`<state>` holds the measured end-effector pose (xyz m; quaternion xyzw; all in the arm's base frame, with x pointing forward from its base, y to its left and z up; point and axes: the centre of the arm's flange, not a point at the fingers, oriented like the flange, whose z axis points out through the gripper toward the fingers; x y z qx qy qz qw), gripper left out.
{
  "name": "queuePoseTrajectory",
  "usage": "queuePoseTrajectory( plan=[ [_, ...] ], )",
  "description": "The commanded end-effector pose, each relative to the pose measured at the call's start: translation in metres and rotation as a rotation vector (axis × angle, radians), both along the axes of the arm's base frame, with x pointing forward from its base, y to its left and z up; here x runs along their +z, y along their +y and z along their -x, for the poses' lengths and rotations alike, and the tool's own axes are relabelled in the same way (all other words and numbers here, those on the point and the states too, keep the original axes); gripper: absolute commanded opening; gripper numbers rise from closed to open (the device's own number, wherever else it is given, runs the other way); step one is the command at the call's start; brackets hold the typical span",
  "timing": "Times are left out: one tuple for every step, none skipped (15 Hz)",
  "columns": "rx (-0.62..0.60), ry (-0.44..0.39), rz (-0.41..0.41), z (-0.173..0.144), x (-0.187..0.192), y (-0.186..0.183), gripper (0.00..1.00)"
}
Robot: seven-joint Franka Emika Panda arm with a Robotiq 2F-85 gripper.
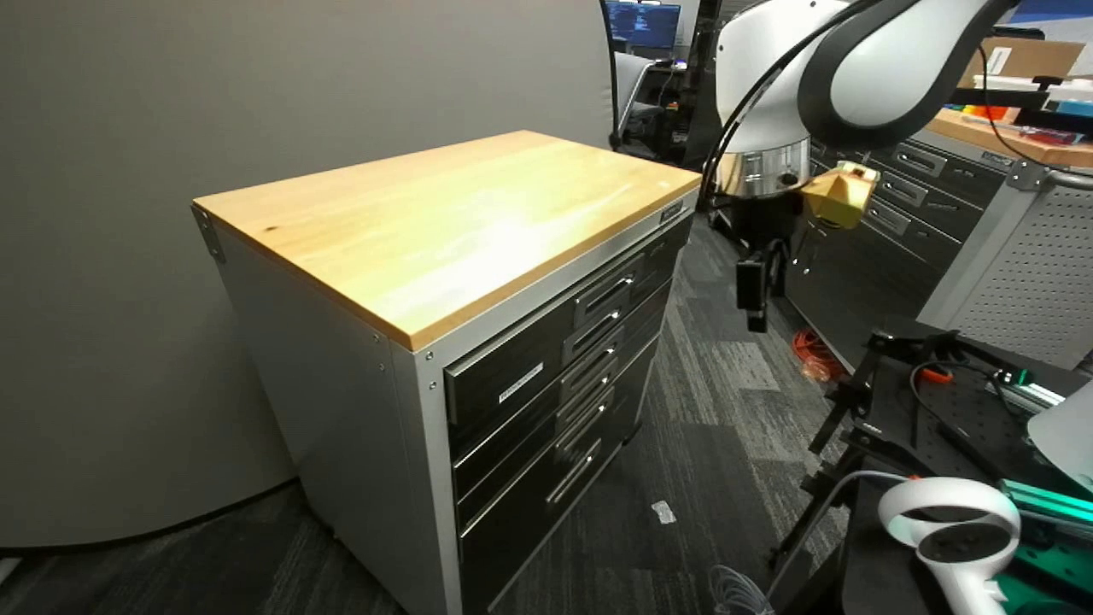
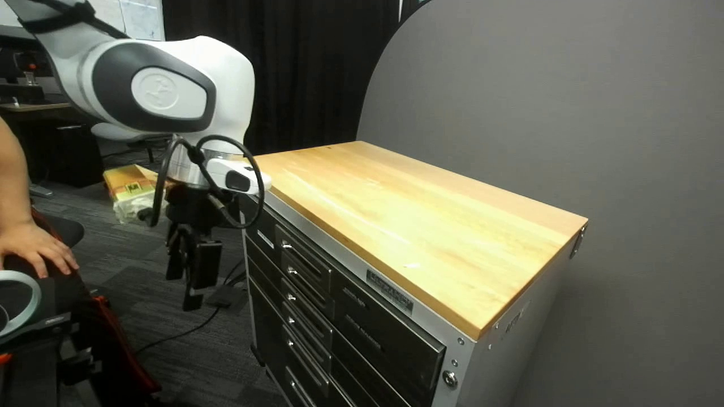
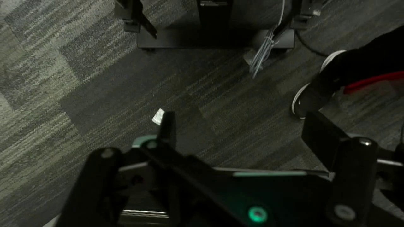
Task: Pick up the screwdriver, place it in the top drawer then close the drawer
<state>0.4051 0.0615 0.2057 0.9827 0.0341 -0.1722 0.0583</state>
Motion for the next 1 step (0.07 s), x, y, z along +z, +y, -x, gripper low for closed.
queuePoseTrajectory(
  plan=[
    [0.006, 0.010, -0.001, -0.0001, 0.0033, 0.0016, 1.00]
  ],
)
